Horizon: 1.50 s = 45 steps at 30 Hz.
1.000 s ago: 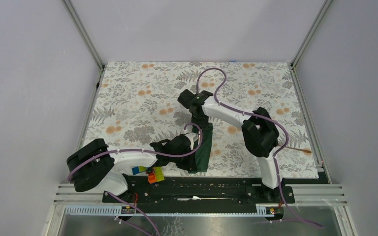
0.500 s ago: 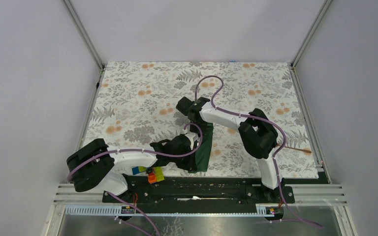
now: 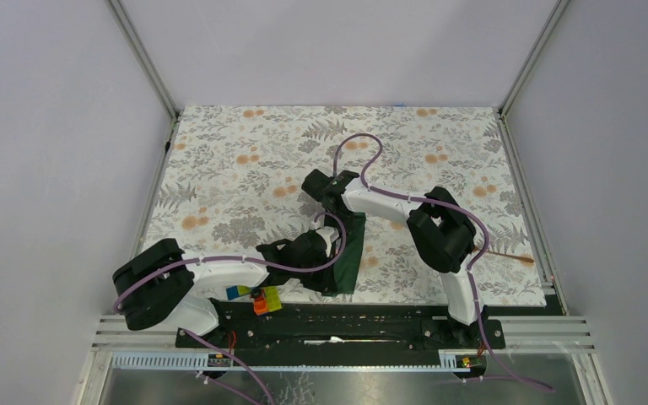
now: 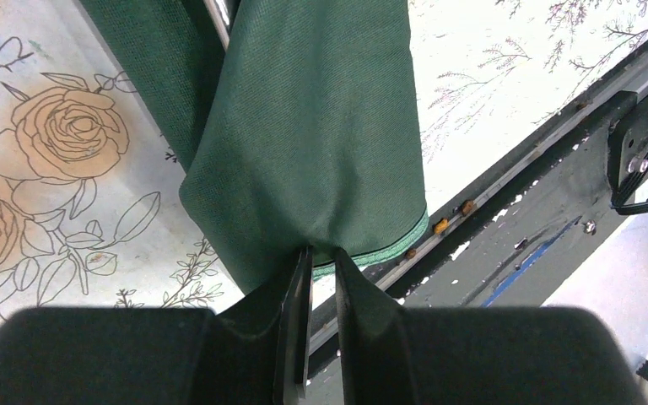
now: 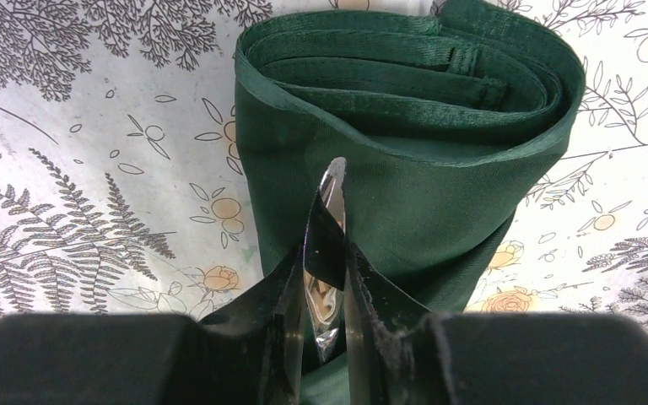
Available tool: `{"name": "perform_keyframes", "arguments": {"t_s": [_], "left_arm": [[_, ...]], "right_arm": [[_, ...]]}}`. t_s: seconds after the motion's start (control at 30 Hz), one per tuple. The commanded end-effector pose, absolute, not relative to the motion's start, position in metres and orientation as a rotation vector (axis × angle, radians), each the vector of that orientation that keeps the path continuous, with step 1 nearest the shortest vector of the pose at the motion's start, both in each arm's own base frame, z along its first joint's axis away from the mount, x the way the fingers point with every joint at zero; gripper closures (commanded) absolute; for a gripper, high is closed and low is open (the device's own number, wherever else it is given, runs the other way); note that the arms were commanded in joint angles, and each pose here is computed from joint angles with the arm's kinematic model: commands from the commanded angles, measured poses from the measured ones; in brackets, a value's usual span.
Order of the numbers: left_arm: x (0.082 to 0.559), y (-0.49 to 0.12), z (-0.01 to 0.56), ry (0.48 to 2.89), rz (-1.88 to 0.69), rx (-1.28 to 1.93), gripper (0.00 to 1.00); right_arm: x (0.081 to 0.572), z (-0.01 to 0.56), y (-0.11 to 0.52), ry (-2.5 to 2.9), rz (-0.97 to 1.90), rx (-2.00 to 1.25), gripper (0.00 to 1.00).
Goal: Fold the napkin into a case and place the utensils inside
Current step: Insert the knife into the folded napkin.
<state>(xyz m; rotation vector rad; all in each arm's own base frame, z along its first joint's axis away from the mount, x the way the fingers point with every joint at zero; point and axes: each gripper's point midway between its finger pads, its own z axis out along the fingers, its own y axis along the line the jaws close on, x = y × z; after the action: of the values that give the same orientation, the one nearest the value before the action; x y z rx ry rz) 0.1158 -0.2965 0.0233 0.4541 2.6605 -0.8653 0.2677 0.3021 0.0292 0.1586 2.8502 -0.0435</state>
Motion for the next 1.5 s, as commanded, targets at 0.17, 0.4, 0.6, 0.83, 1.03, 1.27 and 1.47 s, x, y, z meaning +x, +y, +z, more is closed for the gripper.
{"name": "perform_keyframes", "arguments": {"t_s": [0.17, 0.4, 0.6, 0.83, 1.03, 1.27, 1.47], "left_arm": [[0.134, -0.296, 0.036, 2.581, -0.818, 0.433, 0.78], [0.134, -0.297, 0.044, 2.567, -0.843, 0.429, 0.77], [0.133, -0.302, 0.067, 2.532, -0.897, 0.432, 0.72], [0.13, -0.304, 0.085, 2.515, -0.938, 0.439, 0.68], [0.126, -0.303, 0.097, 2.473, -0.996, 0.453, 0.68], [0.133, -0.31, 0.085, 2.484, -1.001, 0.443, 0.74], [0.147, -0.299, 0.046, 2.552, -0.915, 0.385, 0.78]], "right_arm": [[0.261, 0.027, 0.305, 2.853, -0.037, 0.154, 0.75], [0.264, 0.037, 0.304, 2.837, -0.033, 0.136, 0.63], [0.271, 0.068, 0.303, 2.791, -0.015, 0.078, 0.57], [0.287, 0.097, 0.293, 2.747, 0.147, 0.005, 0.54], [0.296, 0.102, 0.303, 2.712, 0.678, -0.042, 0.45], [0.303, 0.089, 0.319, 2.663, 1.02, -0.171, 0.38], [0.318, 0.064, 0.313, 2.639, 1.054, -0.169, 0.38]]}}
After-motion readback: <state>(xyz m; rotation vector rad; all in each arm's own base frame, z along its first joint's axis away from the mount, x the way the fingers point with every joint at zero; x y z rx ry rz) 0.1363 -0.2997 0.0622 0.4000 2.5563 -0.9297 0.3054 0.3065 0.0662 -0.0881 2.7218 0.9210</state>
